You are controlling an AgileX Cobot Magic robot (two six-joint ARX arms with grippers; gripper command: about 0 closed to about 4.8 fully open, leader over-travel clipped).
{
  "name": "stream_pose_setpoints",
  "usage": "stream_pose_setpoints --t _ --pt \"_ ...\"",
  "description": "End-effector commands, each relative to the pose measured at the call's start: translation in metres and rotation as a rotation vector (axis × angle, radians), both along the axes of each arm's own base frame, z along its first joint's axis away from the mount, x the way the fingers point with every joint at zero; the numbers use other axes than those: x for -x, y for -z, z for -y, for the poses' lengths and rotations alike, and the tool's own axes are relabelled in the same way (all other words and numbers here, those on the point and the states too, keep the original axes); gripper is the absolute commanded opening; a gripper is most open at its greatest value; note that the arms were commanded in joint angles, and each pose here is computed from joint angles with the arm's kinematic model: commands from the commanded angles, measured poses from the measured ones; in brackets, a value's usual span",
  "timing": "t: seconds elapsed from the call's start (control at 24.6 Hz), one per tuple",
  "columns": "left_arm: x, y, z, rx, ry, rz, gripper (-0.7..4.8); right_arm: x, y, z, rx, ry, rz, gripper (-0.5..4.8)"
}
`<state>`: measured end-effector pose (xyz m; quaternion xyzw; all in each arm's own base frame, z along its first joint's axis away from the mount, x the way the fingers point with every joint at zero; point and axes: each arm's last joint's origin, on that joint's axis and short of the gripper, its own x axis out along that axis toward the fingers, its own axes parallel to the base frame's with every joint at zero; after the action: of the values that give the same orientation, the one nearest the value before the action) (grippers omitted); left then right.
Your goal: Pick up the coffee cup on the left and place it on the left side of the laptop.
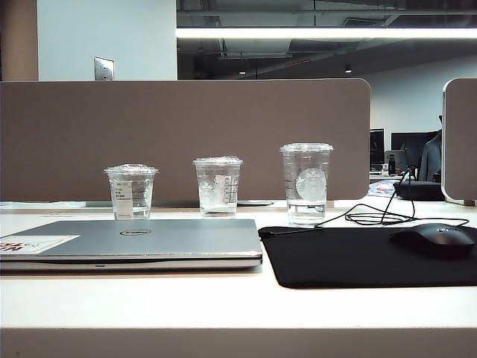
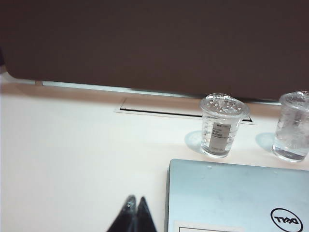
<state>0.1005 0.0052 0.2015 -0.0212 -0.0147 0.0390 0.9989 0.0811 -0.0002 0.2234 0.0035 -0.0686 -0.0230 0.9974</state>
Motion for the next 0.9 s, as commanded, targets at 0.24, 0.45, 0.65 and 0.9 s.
stream_pose_setpoints --t 0.24,0.45,0.65,0.9 --pt "-0.036 -0.037 0.001 0.000 0.090 -0.003 -0.05 -0.006 -0.035 -0.004 0.016 -0.127 0.027 -0.03" --pt "-0.085 -0.047 0.004 0.008 0.144 -0.089 -0.05 -0.022 -0.060 -0.007 0.020 -0.181 0.003 -0.03" --pt "-0.116 -0.052 0.019 -0.007 0.180 -0.092 -0.05 -0.033 -0.071 -0.016 0.020 -0.249 -0.029 -0.03" --pt "-0.164 -0.044 0.036 -0.009 0.240 -0.178 -0.05 -0.051 -0.077 -0.042 0.029 -0.403 -0.088 -0.03"
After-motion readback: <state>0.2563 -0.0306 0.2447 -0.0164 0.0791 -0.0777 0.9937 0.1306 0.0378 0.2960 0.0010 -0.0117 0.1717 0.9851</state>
